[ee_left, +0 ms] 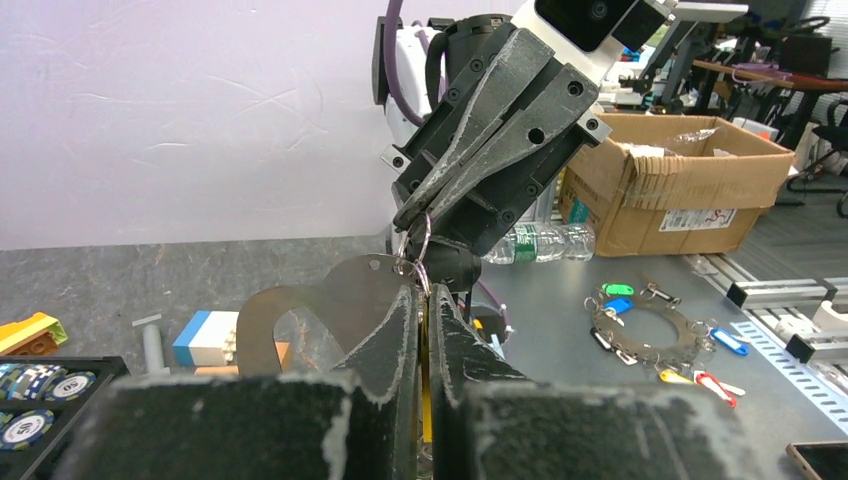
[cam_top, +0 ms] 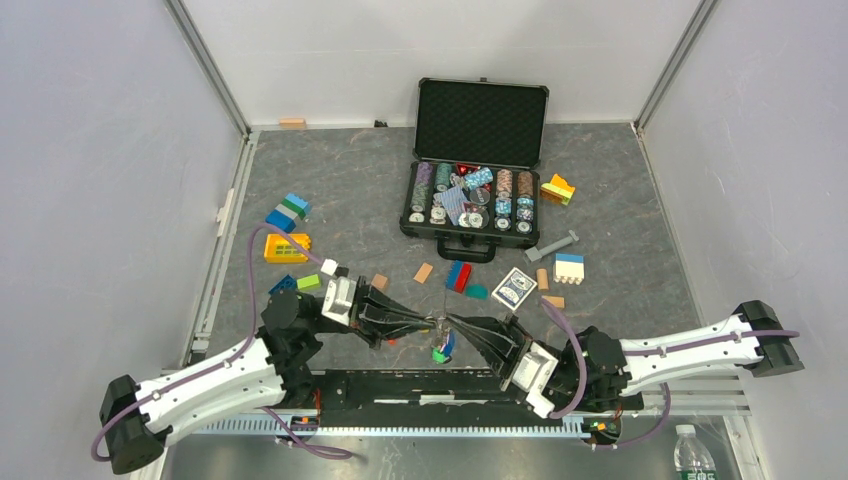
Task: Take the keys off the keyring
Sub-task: Remove the key from the keyring.
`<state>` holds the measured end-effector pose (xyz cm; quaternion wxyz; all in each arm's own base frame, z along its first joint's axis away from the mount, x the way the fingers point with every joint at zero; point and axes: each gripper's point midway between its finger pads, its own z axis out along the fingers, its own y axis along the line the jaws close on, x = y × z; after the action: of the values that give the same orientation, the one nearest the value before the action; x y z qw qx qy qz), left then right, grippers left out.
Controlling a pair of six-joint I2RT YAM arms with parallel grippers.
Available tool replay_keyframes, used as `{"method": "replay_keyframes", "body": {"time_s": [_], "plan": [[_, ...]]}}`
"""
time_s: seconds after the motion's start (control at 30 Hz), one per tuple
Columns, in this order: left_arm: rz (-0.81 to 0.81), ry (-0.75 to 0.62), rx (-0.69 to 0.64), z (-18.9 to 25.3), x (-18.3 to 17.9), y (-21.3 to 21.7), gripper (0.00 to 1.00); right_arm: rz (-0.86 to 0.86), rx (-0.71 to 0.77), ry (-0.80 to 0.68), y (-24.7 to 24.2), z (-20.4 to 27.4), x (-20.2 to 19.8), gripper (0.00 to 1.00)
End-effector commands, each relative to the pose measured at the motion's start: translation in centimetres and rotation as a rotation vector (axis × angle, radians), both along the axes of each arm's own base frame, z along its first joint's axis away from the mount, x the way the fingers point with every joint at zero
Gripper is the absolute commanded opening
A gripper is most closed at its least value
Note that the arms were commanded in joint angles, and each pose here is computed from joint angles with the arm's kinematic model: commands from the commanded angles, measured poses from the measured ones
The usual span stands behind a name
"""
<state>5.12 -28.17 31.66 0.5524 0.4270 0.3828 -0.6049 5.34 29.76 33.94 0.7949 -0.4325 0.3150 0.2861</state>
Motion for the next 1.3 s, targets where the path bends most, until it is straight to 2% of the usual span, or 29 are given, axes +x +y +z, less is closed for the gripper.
{"method": "replay_keyframes", "body": {"time_s": [0.0,0.53,0.73,0.8,0.93,1.0,1.27], "plan": [[-0.012,0.048,-0.071,1.0,-0.2,0.3,0.02,-0.025,0.221,0.007,-2.8,5.3,0.6,0.0],[-0.012,0.13,-0.146,1.0,0.2,0.6,0.02,-0.018,0.211,-0.007,-2.7,5.2,0.4,0.0],[0.018,0.104,-0.097,0.7,0.5,0.5,0.02,0.022,0.05,0.076,-0.9,3.8,0.0,0.0],[0.037,0.076,-0.058,0.6,0.6,0.5,0.03,0.052,-0.013,0.122,-0.4,3.1,-0.3,0.05],[0.04,-0.02,0.05,0.4,0.1,0.6,0.02,0.178,-0.121,0.2,-0.1,1.7,-2.3,0.27],[0.031,-0.067,0.098,0.3,-0.2,0.8,0.02,0.243,-0.151,0.222,-0.1,1.3,-3.4,0.32],[-0.01,-0.213,0.134,1.5,-1.2,1.2,0.02,0.347,-0.21,0.279,1.5,-0.6,-5.5,0.35]]}}
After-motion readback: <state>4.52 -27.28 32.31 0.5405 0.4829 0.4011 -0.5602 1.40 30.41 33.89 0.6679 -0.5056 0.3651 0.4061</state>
